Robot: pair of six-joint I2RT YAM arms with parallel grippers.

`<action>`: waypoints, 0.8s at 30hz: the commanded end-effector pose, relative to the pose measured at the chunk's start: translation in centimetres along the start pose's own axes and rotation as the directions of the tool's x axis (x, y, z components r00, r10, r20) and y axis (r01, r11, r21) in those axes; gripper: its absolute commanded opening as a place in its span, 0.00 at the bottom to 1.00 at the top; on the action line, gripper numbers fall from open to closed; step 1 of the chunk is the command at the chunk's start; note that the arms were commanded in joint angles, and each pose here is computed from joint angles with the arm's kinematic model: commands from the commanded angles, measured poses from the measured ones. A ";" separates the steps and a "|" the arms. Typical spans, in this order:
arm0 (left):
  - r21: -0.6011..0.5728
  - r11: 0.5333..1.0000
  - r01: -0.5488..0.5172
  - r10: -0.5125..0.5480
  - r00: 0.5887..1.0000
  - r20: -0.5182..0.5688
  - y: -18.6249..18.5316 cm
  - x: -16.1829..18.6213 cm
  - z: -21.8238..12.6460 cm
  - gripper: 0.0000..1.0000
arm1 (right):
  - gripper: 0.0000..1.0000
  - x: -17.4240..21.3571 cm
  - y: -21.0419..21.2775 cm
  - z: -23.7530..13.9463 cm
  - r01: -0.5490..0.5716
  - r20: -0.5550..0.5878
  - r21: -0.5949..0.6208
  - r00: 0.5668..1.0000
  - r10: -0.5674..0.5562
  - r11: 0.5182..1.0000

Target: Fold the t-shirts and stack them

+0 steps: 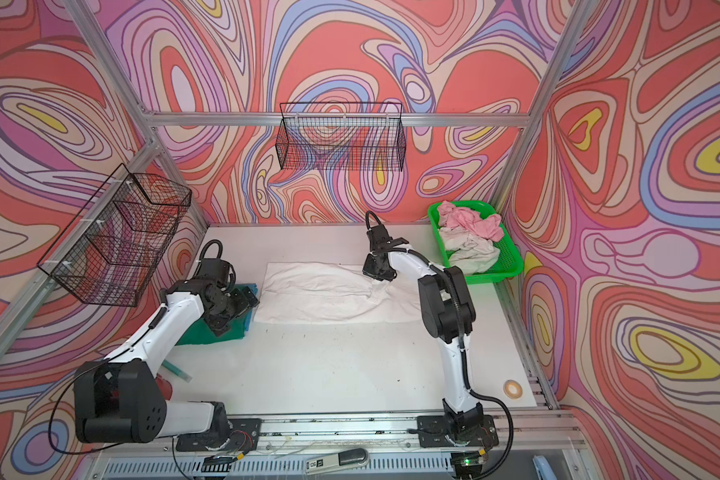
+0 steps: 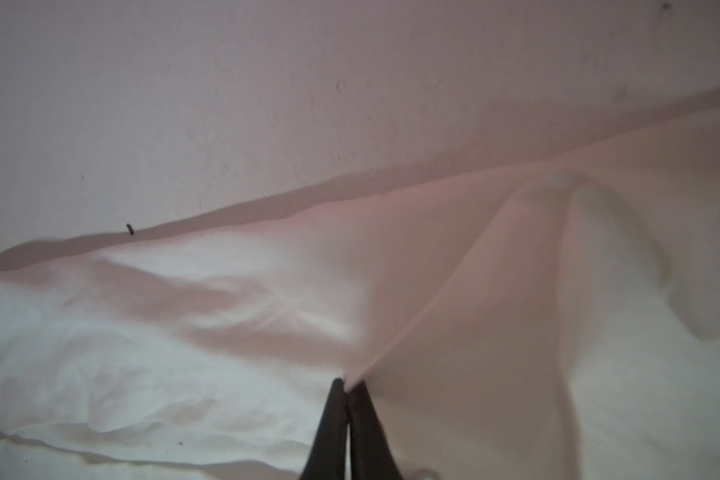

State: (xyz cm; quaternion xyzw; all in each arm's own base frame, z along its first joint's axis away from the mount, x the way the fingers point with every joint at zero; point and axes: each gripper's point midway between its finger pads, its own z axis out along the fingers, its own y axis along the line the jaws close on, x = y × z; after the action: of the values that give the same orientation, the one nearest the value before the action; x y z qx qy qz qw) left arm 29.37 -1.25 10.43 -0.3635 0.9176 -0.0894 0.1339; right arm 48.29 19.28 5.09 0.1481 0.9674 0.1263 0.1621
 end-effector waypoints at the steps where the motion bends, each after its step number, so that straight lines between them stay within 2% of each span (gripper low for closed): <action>1: -0.016 1.000 -0.001 0.001 1.000 -0.014 0.6 0.2 0.5 1.00 | 0.00 -0.3 -0.3 0.7 0.010 -0.011 0.040 1.000 -0.010 0.999; 5: -0.016 1.000 -0.002 0.001 1.000 -0.016 0.6 0.2 0.5 1.00 | 0.18 -1.1 -0.2 0.3 0.041 -0.007 0.063 0.999 -0.040 0.997; 8: -0.016 1.000 -0.001 0.001 1.000 -0.019 0.6 0.2 0.6 1.00 | 0.31 -2.3 0.0 -2.0 0.053 0.044 0.070 0.997 -0.056 0.996; 12: -0.012 1.000 0.000 0.000 1.000 -0.020 0.5 0.2 0.6 1.00 | 0.41 -3.6 0.4 -5.3 0.067 0.107 0.044 0.992 -0.072 0.997; 17: -0.010 1.000 0.001 -0.002 1.000 -0.022 0.6 0.3 0.5 1.00 | 0.42 -3.4 -2.0 -7.2 0.030 0.130 0.055 0.991 -0.037 0.998; 22: -0.007 1.000 0.003 -0.003 1.000 -0.026 0.6 0.3 0.6 1.00 | 0.32 -2.8 -6.2 -6.8 -0.014 0.127 0.129 0.992 -0.003 0.992; 24: -0.002 1.000 0.004 -0.004 1.000 -0.028 0.4 0.3 0.6 1.00 | 0.31 -2.8 -7.4 -5.9 -0.036 0.104 0.121 0.994 0.024 0.992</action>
State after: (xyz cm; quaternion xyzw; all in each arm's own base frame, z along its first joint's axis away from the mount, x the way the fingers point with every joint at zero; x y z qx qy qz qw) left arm 29.40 -1.32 10.43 -0.3619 0.9178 -0.0954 0.1323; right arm 47.24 12.05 11.39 0.1659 0.9586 0.0783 0.2178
